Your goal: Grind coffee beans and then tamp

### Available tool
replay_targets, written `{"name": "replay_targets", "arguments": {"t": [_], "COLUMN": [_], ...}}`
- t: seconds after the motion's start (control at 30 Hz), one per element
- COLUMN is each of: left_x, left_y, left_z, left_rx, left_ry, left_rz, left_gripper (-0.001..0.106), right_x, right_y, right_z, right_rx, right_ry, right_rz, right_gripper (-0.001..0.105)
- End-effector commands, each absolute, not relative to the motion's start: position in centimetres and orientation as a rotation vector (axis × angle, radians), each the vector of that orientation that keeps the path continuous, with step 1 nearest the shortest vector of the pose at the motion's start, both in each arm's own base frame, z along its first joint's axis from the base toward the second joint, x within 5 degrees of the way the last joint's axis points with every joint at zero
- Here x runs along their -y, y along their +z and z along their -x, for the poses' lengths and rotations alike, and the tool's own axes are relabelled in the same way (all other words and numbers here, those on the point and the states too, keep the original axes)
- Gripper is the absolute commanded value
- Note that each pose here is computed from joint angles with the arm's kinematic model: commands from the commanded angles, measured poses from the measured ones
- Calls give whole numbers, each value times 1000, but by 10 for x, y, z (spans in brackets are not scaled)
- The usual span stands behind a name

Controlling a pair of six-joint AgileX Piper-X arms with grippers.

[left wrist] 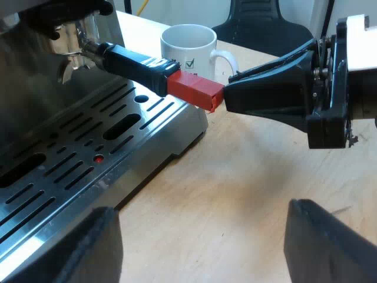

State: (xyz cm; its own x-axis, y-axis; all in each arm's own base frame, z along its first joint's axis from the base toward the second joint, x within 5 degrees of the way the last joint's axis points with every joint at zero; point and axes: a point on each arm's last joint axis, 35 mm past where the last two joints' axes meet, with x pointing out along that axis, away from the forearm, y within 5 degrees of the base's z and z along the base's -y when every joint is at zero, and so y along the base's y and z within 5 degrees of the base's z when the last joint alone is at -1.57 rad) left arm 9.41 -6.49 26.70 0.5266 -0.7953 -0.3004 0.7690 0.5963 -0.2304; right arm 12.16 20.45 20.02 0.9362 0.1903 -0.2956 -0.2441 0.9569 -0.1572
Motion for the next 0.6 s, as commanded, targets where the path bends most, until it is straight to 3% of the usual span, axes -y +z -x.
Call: {"name": "replay_targets", "arguments": {"t": [0.03, 0.6], "left_x": [66, 66], "left_y": [270, 270], "left_z": [-94, -94], "left_rx": [-380, -380], "left_ry": [-950, -950], "left_rz": [72, 72], "left_gripper": [60, 60], "right_x": [-203, -214], "right_y": [204, 203], "right_z": [-125, -102], "right_rx": [-254, -239], "right_ry": [167, 263], "right_rz": [182, 243], "right_gripper": [18, 18]}}
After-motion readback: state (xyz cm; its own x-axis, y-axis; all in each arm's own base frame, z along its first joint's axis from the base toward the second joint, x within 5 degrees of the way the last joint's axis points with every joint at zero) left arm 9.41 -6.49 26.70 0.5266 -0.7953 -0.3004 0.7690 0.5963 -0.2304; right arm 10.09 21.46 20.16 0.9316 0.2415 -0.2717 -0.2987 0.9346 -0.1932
